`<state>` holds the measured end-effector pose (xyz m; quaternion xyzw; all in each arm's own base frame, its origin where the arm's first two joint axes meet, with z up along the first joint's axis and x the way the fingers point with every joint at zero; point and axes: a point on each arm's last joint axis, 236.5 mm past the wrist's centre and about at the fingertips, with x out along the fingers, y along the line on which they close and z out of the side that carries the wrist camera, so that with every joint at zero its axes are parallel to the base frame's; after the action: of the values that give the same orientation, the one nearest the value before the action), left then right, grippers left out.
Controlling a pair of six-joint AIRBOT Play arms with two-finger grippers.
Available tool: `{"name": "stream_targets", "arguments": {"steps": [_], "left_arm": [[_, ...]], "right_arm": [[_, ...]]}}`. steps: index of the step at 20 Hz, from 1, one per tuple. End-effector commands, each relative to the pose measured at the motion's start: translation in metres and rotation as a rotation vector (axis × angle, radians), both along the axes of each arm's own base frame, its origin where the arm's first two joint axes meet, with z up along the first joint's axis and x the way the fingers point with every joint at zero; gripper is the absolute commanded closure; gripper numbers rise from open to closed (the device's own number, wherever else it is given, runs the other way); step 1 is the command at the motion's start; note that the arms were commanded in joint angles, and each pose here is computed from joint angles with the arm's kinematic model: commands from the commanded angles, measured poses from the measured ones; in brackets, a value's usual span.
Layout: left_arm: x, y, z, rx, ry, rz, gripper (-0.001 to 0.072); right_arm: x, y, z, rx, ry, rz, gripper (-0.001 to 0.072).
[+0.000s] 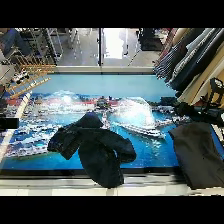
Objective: Fold the clothes and pants, and hang the long-sleeved shirts on hangers.
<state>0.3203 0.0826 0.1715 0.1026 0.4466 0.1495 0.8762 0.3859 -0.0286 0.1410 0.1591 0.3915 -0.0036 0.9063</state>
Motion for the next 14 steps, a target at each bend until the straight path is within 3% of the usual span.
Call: {"name": "stream_targets", "arguments": {"steps": [1, 7, 12, 13, 14], "left_arm": [[0.000, 0.000, 0.000, 0.001, -0.001, 0.001, 0.0688], [0.001, 0.000, 0.001, 0.001, -0.006, -0.001, 0.0688], [0.039, -0.007, 0.010, -0.004, -0.128, -0.043, 0.0671], [0.045, -0.008, 0.002, -0.009, -0.113, -0.048, 0.0409], [0.054, -0.013, -0.006, -0.033, -0.109, -0.054, 0.0003]], "right_arm": [[0.000, 0.001, 0.000, 0.001, 0.000, 0.001, 0.0112], [0.000, 0.001, 0.000, 0.000, 0.000, 0.001, 0.0112], [0.009, -0.003, 0.008, -0.024, -0.051, 0.002, 0.0122], [0.024, -0.005, 0.025, 0.004, -0.143, -0.031, 0.0147], [0.034, -0.001, 0.041, 0.058, -0.217, -0.056, 0.0145]]}}
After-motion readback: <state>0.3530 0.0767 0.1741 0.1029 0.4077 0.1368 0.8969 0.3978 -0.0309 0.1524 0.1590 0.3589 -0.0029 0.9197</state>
